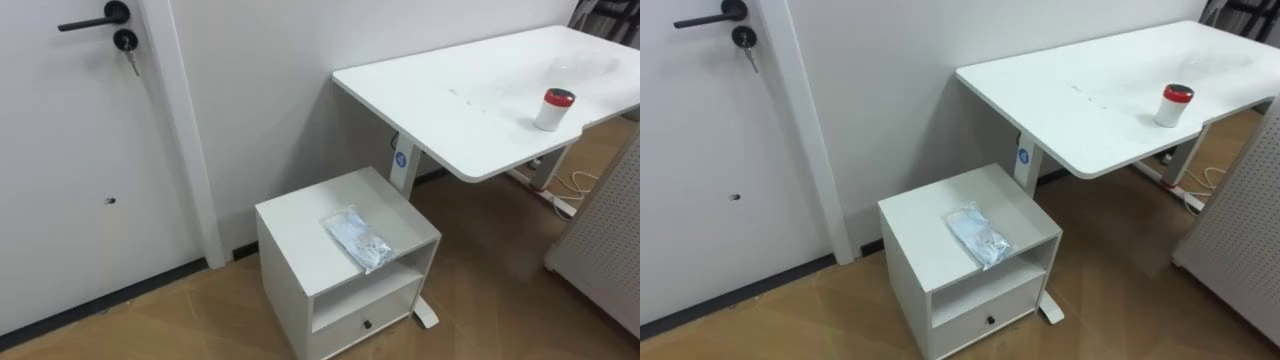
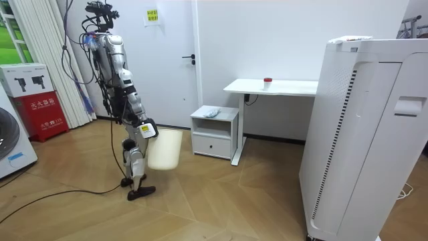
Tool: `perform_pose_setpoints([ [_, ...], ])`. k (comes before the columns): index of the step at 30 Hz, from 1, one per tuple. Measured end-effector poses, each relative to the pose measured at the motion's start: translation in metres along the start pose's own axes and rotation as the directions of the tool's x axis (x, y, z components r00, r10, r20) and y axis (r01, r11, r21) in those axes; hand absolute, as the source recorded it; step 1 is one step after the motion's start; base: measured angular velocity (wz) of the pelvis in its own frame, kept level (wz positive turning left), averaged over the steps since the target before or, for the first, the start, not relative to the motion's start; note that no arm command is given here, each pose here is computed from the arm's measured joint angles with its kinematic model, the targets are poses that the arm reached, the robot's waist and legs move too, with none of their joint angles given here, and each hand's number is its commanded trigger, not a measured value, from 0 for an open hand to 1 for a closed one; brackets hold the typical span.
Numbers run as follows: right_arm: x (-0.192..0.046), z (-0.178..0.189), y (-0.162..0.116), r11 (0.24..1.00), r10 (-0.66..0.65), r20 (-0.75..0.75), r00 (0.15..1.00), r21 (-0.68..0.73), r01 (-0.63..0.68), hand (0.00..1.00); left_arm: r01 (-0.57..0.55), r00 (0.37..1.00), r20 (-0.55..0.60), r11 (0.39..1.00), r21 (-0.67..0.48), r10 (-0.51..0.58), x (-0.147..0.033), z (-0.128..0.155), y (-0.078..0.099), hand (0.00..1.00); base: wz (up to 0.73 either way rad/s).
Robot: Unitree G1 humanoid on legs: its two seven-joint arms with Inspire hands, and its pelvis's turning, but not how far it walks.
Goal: Pick garbage
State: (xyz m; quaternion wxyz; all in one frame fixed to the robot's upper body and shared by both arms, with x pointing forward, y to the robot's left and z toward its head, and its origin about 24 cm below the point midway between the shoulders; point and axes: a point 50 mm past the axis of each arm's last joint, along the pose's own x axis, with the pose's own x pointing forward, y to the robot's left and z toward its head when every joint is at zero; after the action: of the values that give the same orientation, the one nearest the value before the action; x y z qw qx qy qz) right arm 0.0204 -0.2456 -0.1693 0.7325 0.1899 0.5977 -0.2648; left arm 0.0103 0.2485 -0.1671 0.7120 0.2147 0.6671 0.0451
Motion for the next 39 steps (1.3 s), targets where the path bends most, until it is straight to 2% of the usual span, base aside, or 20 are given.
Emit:
perform_pose_setpoints([
  [6,0.000,-0.001,0.000,1.000,0.000,-0.001,1.000,0.000,0.000,1.00,0.002,1.000,-0.015,1.000,0.001,-0.002,-0.001,-0.007,-0.001,0.00,0.00],
  [20,0.000,-0.001,-0.001,1.000,-0.001,-0.002,1.000,-0.002,0.001,1.00,0.001,1.000,-0.004,1.000,0.011,-0.001,0.000,-0.003,-0.001,0.00,0.00],
  [31,0.000,0.002,0.001,0.999,0.008,0.013,1.000,-0.047,-0.008,1.00,0.024,1.000,-0.012,0.999,0.030,-0.023,-0.001,-0.006,-0.004,0.00,-0.01],
  [39,0.000,0.003,0.003,0.994,0.038,0.003,0.999,-0.105,-0.037,1.00,0.005,0.999,-0.048,1.000,-0.002,-0.006,-0.001,-0.018,0.007,0.00,-0.13],
])
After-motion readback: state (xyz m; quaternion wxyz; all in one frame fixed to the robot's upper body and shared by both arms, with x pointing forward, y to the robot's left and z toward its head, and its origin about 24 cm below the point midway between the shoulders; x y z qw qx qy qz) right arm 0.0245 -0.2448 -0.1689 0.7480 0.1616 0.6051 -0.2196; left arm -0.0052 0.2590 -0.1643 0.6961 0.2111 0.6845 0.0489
